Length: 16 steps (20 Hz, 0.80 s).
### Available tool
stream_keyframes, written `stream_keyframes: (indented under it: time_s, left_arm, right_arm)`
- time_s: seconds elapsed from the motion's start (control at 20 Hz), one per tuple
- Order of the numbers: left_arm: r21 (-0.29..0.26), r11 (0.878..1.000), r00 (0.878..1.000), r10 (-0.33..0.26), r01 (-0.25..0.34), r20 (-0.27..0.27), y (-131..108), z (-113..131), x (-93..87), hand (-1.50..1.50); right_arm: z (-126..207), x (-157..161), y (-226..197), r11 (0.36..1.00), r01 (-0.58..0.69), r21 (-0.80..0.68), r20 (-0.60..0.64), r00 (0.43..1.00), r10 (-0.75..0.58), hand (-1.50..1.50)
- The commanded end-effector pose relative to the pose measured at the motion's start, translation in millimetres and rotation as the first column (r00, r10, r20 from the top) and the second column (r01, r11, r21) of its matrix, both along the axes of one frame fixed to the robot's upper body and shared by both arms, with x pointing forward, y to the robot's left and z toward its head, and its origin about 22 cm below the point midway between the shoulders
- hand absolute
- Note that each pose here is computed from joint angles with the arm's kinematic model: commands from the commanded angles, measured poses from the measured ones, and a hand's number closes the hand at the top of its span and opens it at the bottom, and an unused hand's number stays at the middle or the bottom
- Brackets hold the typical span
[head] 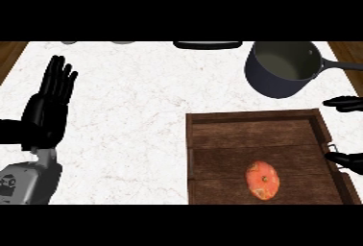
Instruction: Pick the squash from the tray and place it in the pot
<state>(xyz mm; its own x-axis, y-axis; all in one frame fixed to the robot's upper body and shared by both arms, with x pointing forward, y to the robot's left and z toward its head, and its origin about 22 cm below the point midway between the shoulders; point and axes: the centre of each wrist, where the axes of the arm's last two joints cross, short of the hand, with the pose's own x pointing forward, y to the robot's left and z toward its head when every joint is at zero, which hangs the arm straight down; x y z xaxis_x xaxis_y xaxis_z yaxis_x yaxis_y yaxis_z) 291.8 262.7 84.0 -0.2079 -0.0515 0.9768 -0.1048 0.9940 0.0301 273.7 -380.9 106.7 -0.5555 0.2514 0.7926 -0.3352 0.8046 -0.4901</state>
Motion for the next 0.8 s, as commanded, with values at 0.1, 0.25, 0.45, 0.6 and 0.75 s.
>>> stream_keyframes:
  time_s: [0.1,0.25,0.45,0.6,0.75]
  left_arm:
    - [-0.034,0.999,1.0,-0.012,0.012,-0.017,-4,-7,3.7,0.0]
    - [0.011,1.0,1.0,-0.011,0.011,-0.017,6,-7,10.0,0.0]
    - [-0.011,1.0,1.0,0.006,-0.006,-0.005,7,-16,2.3,0.0]
    - [-0.004,1.0,1.0,0.005,-0.005,-0.016,11,-6,3.3,0.0]
    - [-0.006,1.0,1.0,-0.002,0.001,-0.026,11,-13,-2.6,0.0]
  right_arm:
    - [-1,-14,-50,0.979,-0.146,-0.139,0.118,0.98,0.163,-1.5]
    - [1,-12,-53,0.95,-0.11,-0.292,0.102,0.984,0.145,-1.5]
    - [33,-17,-37,0.856,-0.159,-0.492,0.004,0.983,0.185,-1.5]
    - [24,-28,-17,0.79,-0.18,-0.586,-0.015,0.977,0.211,-1.5]
    - [36,-27,12,0.784,-0.158,-0.601,-0.008,0.982,0.191,-1.5]
